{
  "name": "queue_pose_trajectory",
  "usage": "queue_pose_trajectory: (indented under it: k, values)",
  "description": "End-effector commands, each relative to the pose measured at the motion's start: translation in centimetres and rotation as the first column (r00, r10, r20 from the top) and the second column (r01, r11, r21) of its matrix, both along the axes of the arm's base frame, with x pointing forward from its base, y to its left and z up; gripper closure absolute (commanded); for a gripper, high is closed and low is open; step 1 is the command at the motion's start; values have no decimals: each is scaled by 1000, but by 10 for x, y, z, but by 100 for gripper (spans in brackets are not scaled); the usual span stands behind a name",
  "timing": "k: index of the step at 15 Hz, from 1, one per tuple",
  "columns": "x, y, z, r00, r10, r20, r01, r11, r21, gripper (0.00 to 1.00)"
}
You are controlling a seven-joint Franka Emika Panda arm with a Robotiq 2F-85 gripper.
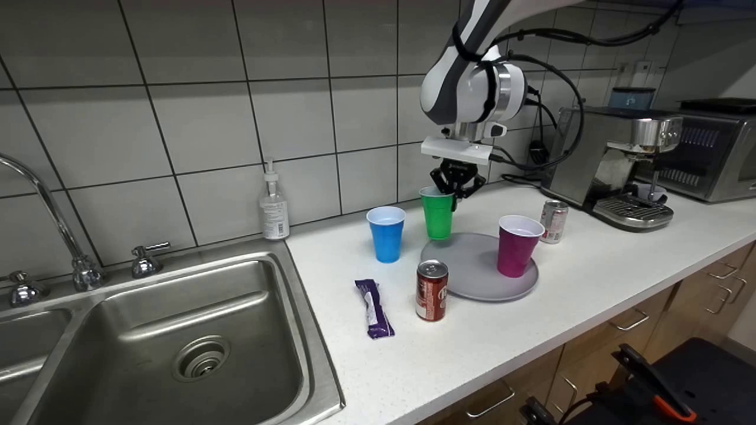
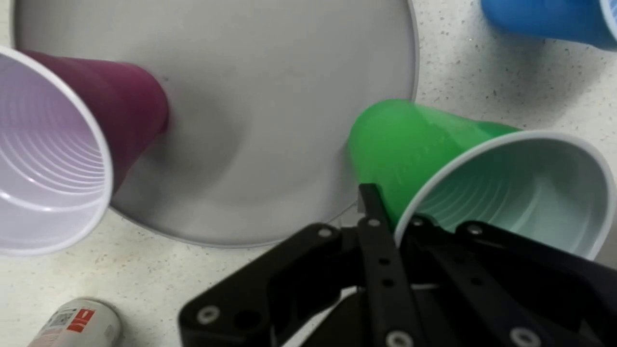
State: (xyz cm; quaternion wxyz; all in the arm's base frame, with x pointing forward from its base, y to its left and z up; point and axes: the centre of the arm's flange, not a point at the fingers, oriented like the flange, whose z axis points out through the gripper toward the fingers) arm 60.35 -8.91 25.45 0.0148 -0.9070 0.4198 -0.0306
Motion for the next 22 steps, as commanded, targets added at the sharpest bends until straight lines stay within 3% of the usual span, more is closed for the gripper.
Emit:
queue_pose_trajectory:
  k: [1,14,22]
  values:
    - [-16,3,5,1000,-20,-21,19,1000,-23,100]
    - [-32,4,-12,999,-11,-42,10,1000,-25,100]
    - [-37,4,-14,1000,-1,-12,1,1000,-25,100]
